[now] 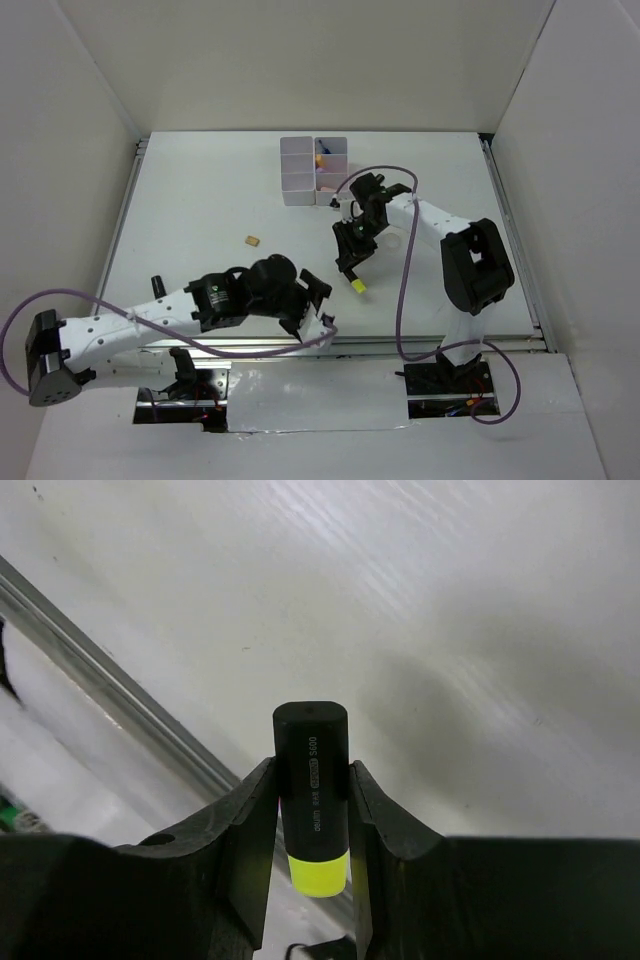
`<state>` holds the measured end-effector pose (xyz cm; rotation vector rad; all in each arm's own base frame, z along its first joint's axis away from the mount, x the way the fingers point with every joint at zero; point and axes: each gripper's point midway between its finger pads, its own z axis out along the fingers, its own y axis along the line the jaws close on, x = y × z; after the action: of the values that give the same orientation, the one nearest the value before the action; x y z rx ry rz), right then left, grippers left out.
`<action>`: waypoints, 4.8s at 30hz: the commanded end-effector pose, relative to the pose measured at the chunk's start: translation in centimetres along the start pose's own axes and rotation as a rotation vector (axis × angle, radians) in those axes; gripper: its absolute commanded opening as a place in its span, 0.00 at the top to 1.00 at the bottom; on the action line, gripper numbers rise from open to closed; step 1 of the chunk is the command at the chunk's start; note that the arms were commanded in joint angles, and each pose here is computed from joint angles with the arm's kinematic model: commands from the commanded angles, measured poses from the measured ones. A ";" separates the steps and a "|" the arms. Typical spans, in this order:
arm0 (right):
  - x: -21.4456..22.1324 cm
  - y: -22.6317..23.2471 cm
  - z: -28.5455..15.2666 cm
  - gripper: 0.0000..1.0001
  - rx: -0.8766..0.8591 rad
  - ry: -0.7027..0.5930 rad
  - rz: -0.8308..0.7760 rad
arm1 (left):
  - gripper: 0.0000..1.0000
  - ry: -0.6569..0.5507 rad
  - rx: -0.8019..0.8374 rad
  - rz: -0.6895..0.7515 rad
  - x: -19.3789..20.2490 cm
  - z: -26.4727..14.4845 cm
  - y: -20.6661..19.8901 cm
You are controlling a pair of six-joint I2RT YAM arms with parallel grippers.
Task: Sort the stationery into containers
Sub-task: Pass the stationery from the right arm to the left, then place the stationery into the container, then grab a piece of stationery with the right arm
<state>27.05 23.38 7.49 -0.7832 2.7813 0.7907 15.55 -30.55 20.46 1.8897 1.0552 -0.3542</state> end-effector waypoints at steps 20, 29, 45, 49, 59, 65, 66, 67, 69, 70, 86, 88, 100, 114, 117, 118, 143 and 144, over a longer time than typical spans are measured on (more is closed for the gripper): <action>0.8 1.4 -0.1 1.00 -0.007 0.074 0.478 | 0.25 0.149 0.005 0.401 2.5 11.3 1.2; 0.8 2.3 -0.3 1.00 -0.051 0.081 0.480 | 0.36 0.168 0.038 0.420 3.4 13.4 1.0; -1.9 1.6 -4.4 0.08 -0.206 -0.014 0.442 | 1.00 0.083 0.072 0.338 -0.1 8.8 0.2; -5.2 -0.5 -8.2 0.04 -0.222 -0.098 0.412 | 1.00 -0.069 0.058 0.308 -3.8 5.0 -0.9; -11.5 -8.5 -24.2 0.04 0.064 -0.674 0.260 | 1.00 -0.297 -0.356 -0.506 -2.5 -3.3 18.9; -9.6 -10.8 -25.8 0.04 0.213 -0.759 0.204 | 1.00 -0.444 -0.649 -0.644 5.4 -8.1 31.2; -9.4 -10.5 -26.4 0.04 0.233 -0.784 0.168 | 1.00 -0.438 -0.706 -0.702 8.3 -8.1 32.5; -8.7 -10.9 -25.3 0.04 0.231 -0.765 0.173 | 1.00 -0.475 -0.769 -0.660 8.4 -9.3 34.5; -8.4 -10.5 -25.5 0.05 0.238 -0.788 0.142 | 1.00 -0.488 -0.816 -0.690 11.2 -9.6 37.0; -8.0 -10.8 -24.7 0.05 0.242 -0.770 0.116 | 1.00 -0.497 -0.826 -0.691 12.0 -9.7 37.9; -7.3 -11.9 -23.2 0.08 0.298 -0.728 0.050 | 1.00 -0.469 -0.858 -0.733 22.7 -4.5 41.2; -7.4 -11.9 -23.0 0.08 0.301 -0.726 0.041 | 1.00 -0.451 -0.855 -0.751 23.6 -4.0 40.9; -10.7 -13.6 -21.1 0.11 0.472 -0.676 0.040 | 0.97 -0.343 -0.872 -0.776 27.9 -2.2 39.6; -18.5 -17.8 -17.1 0.11 0.622 -0.813 0.581 | 0.39 -0.295 -0.922 -0.807 28.7 -2.4 38.8; -19.5 -19.2 -15.2 0.13 0.662 -0.805 0.643 | 0.37 -0.319 -0.916 -0.798 27.2 -3.1 38.8; -20.2 -19.8 -14.5 0.13 0.672 -0.807 0.653 | 0.37 -0.329 -0.918 -0.794 26.7 -3.5 38.9; -20.3 -24.5 -4.2 0.24 0.711 -0.640 0.723 | 0.17 -0.414 -0.937 -0.776 18.9 -12.3 37.1; -20.0 -24.3 -3.8 0.25 0.703 -0.619 0.719 | 0.17 -0.408 -0.937 -0.782 19.0 -12.3 37.0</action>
<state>56.64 12.26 5.20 0.5546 2.4106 0.0235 54.84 -18.92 33.61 0.5038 1.3936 -0.5311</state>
